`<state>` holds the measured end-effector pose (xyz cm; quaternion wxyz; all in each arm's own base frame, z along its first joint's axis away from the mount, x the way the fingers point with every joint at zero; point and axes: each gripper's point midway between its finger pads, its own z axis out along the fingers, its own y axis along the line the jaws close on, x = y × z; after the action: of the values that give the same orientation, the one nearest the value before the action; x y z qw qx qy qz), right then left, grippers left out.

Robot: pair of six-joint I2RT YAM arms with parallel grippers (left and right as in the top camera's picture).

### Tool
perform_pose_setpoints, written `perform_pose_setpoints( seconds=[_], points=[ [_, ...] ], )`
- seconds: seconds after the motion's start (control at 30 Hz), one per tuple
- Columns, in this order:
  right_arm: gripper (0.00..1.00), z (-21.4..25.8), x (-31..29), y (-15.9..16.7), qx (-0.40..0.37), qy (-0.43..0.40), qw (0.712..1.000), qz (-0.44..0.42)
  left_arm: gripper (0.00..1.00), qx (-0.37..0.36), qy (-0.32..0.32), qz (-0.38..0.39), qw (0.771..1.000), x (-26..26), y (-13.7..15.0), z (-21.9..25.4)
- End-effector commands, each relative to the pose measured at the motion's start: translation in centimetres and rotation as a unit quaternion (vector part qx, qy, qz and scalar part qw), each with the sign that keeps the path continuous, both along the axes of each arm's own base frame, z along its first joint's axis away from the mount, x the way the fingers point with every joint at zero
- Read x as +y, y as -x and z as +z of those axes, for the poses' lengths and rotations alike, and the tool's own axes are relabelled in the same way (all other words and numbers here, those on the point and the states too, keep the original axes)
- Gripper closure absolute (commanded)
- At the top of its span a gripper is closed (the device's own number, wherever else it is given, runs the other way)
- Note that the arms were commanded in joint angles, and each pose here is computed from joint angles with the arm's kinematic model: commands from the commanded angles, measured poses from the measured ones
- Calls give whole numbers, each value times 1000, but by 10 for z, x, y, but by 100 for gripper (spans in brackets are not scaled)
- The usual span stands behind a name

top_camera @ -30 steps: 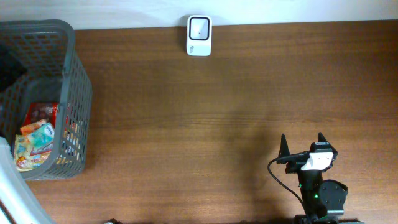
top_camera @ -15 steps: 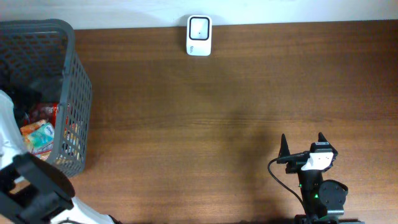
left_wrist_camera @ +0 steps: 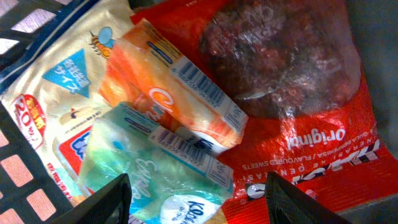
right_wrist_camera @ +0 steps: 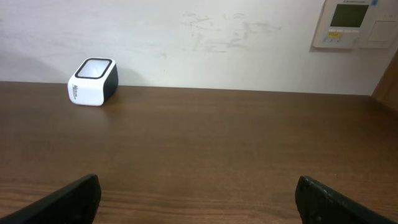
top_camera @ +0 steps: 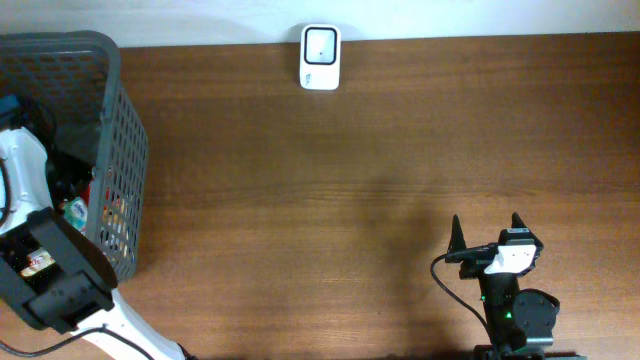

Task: Scan the item barcode
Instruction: 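Reach the left gripper into the basket and grasp the green tissue pack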

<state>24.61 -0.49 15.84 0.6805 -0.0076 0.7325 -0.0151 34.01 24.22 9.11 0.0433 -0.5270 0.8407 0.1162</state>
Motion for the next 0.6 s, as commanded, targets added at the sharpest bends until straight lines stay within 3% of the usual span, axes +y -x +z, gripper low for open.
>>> perform_pose_setpoints(
  seconds=[0.0, 0.03, 0.07, 0.13, 0.17, 0.3, 0.47, 0.57],
  points=[
    [1, -2, 0, 0, 2, 3, 1000, 2, 38, 28, 16, 0, 999, -2, 1, -25],
    [1, -2, 0, 0, 2, 3, 1000, 2, 49, 32, 18, 0, 999, -3, 3, -27],
    [1, -2, 0, 0, 2, 3, 1000, 2, 68, 32, 19, 0, 999, -3, 3, -27],
    [1, -2, 0, 0, 2, 3, 1000, 2, 94, 38, 22, 0, 999, -5, 6, -27],
    [1, -2, 0, 0, 2, 3, 1000, 2, 100, 42, 26, 0, 999, -6, 7, -24],
    [1, -2, 0, 0, 2, 3, 1000, 2, 100, -3, 33, -7, 999, -6, -13, 34],
    [1, -2, 0, 0, 2, 3, 1000, 2, 100, -176, 60, -80, 979, -28, -60, 151],
    [1, -2, 0, 0, 2, 3, 1000, 2, 100, -314, 86, -207, 923, -76, -90, 231]
  ],
)
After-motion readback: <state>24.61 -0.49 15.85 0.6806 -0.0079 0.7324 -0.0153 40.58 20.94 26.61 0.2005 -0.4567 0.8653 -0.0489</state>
